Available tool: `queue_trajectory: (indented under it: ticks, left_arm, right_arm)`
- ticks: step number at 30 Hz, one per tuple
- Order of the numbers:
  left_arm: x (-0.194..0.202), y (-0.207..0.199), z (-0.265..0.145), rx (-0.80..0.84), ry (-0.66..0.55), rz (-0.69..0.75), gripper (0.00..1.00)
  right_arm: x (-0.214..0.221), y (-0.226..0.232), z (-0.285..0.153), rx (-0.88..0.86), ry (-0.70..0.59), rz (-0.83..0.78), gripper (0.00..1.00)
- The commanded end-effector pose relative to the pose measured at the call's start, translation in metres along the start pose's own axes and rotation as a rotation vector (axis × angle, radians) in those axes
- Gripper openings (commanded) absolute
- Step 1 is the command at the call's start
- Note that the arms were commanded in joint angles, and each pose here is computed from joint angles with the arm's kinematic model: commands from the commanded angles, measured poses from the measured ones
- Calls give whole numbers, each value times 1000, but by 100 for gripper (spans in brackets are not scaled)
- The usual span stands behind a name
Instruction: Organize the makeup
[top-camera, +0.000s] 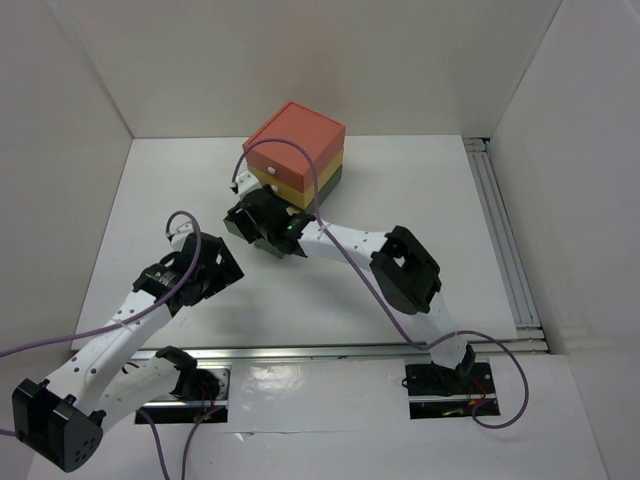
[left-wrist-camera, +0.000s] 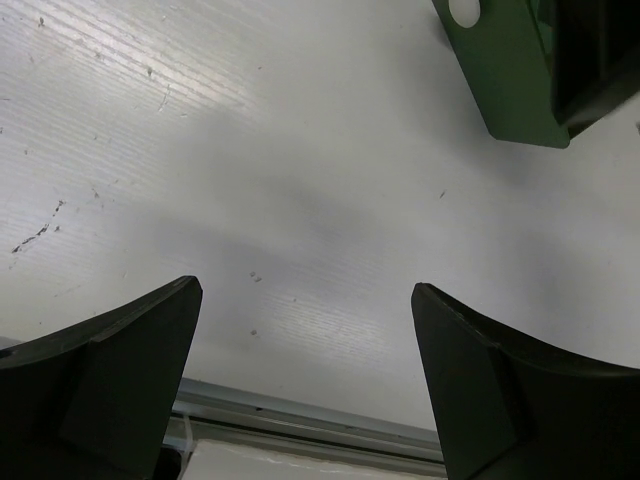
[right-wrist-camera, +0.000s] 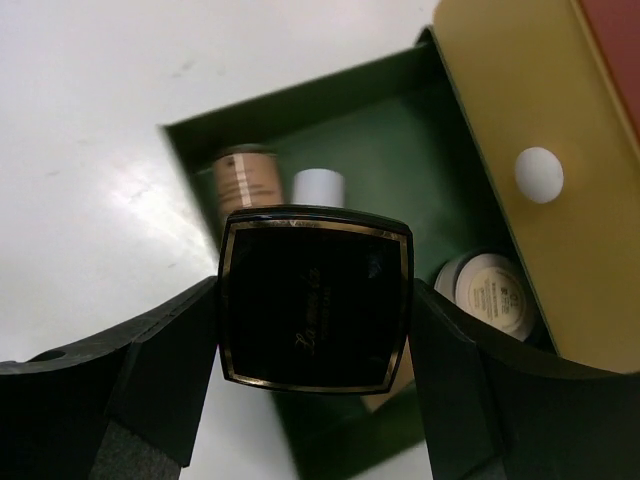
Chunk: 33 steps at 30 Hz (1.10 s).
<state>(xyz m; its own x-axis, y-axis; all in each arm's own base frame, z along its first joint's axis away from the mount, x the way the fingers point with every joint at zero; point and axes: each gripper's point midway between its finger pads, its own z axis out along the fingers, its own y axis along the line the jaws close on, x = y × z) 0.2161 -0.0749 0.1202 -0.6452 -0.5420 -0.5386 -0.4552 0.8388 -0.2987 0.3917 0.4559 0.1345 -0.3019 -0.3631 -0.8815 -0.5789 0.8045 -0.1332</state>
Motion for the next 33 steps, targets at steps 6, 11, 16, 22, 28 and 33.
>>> queue_trajectory:
  ticks: [6, 11, 16, 22, 28, 33]
  left_arm:
    - [4, 5, 2, -15, 17, -12, 100]
    - [6, 5, 3, -17, 29, -10, 100]
    - [10, 8, 6, -31, 40, -4, 96]
    - [11, 7, 10, -39, 46, -10, 89]
    - [9, -6, 24, -17, 41, -8, 84]
    - [7, -19, 54, -35, 69, 20, 72]
  right_arm:
    - [-51, -35, 41, 74, -206, 182, 36]
    - [-36, -37, 53, 59, -173, 225, 51]
    - [-31, -25, 48, -18, -147, 223, 81]
    - [-56, -8, 19, -161, -164, 193, 92]
    - [-106, -12, -35, -237, -249, 121, 96]
    - [-134, -60, -56, -151, -281, 88, 99]
